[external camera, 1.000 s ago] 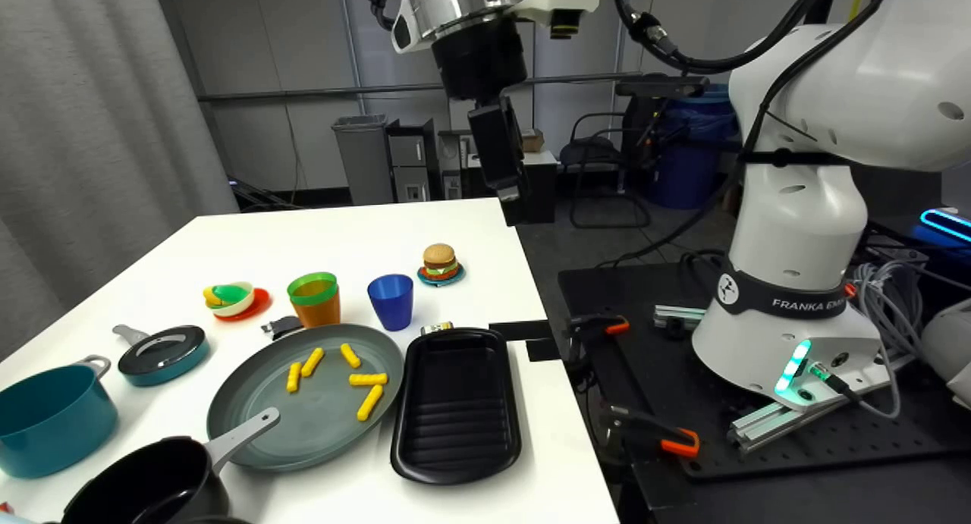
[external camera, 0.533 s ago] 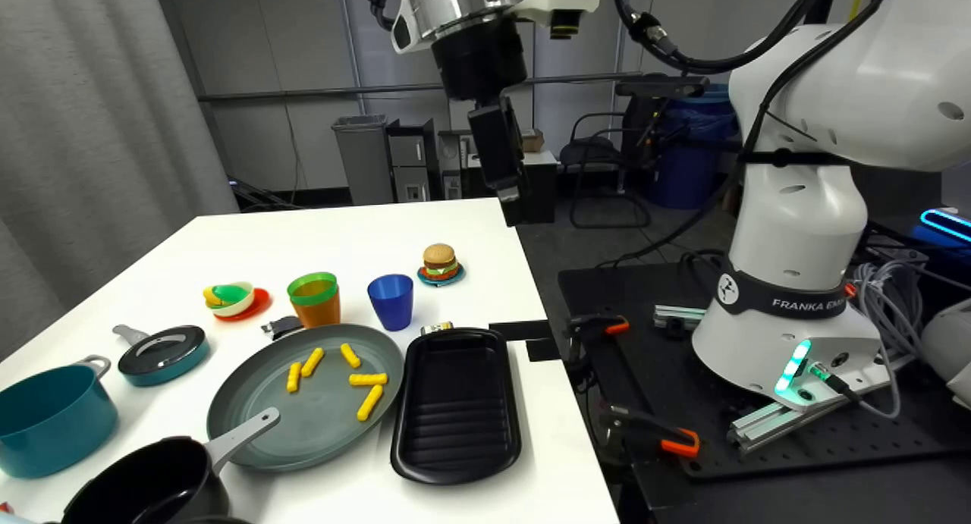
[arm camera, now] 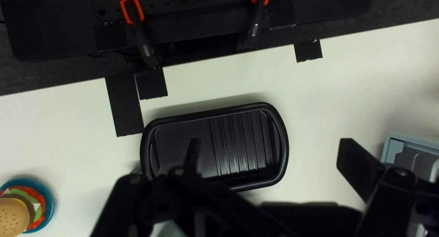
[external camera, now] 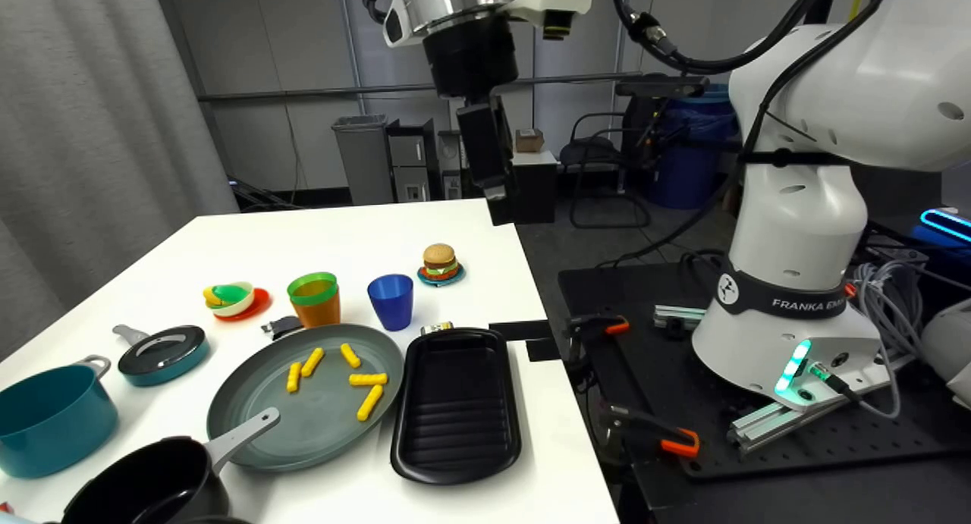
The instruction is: Open the oven
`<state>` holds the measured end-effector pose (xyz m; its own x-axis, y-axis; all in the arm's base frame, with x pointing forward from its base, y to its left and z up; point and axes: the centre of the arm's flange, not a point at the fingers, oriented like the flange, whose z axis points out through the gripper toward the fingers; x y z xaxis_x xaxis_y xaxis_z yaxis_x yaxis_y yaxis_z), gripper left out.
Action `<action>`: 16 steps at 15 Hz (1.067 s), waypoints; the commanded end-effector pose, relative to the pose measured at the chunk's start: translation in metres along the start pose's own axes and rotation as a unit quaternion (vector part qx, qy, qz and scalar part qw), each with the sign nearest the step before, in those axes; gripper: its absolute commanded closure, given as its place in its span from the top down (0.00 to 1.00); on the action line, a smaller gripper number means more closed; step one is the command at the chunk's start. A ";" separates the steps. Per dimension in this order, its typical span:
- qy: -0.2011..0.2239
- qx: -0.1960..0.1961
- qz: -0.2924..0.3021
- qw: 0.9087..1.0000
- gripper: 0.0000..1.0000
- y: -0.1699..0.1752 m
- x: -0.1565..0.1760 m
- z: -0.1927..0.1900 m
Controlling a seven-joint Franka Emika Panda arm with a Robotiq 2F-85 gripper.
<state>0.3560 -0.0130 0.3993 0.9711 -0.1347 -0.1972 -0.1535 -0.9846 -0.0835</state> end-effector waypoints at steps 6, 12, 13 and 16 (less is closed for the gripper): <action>0.041 -0.021 -0.012 0.999 1.00 -0.010 0.027 0.004; 0.053 -0.035 -0.022 0.998 1.00 -0.019 0.042 0.008; 0.053 -0.034 -0.022 0.998 1.00 -0.021 0.045 0.008; 0.058 -0.030 -0.019 0.998 1.00 -0.029 0.055 0.008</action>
<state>0.3948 0.0024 0.3832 0.9910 -0.0934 -0.0958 -0.0973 -0.9946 -0.0373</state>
